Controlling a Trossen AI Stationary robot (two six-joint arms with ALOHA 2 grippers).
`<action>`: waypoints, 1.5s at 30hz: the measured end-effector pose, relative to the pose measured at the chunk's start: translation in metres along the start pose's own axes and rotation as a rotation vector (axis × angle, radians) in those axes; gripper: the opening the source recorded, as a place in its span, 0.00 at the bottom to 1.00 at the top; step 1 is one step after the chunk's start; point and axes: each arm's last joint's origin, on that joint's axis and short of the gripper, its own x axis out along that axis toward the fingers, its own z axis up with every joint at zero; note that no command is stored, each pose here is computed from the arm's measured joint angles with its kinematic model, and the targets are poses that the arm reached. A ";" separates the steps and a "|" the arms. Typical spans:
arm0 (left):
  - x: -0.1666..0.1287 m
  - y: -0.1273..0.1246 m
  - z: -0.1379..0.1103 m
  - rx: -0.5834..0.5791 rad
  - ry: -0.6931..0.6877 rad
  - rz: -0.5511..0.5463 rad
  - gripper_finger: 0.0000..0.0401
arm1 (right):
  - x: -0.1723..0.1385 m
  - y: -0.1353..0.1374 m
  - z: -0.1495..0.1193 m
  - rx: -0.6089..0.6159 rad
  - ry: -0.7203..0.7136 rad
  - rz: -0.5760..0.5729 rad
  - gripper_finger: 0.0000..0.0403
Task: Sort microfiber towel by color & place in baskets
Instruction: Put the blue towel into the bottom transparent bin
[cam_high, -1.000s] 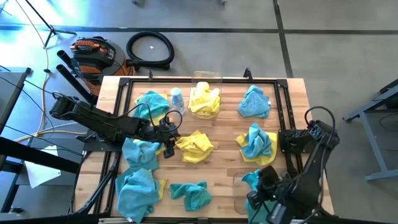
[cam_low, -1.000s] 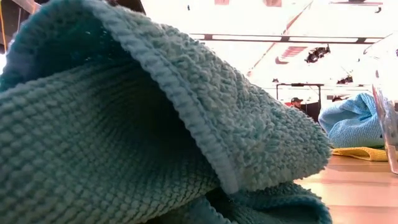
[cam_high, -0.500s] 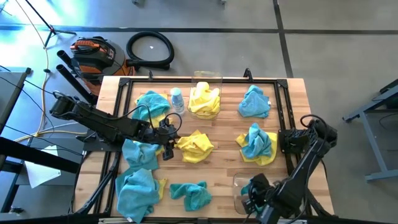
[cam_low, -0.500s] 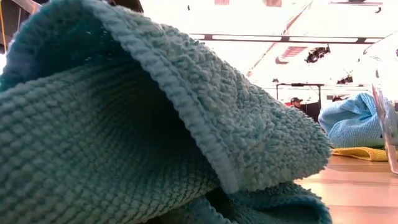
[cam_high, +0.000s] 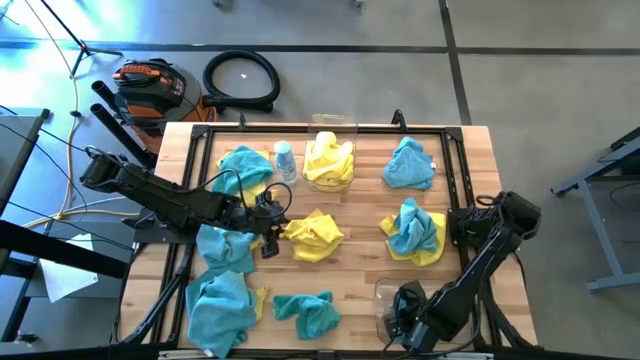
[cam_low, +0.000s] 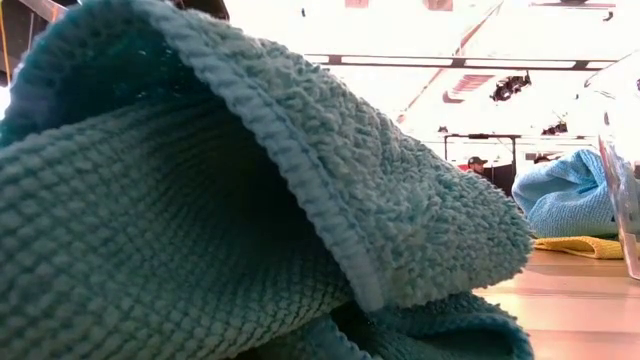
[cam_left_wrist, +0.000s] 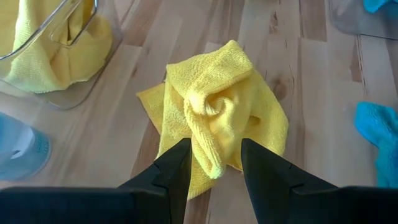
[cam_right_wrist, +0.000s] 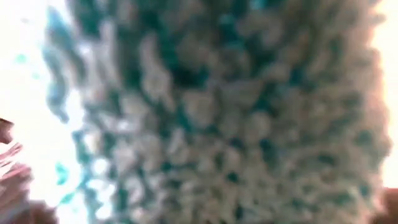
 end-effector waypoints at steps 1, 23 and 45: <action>0.000 -0.001 0.000 0.002 0.000 -0.001 0.32 | 0.004 -0.002 0.001 0.014 -0.001 0.000 0.16; -0.001 -0.003 -0.001 0.002 -0.005 0.012 0.32 | -0.090 0.004 0.008 0.082 -0.047 -0.166 0.41; -0.001 -0.003 -0.002 -0.021 0.002 0.018 0.32 | 0.035 -0.029 0.014 0.135 0.077 -0.042 0.01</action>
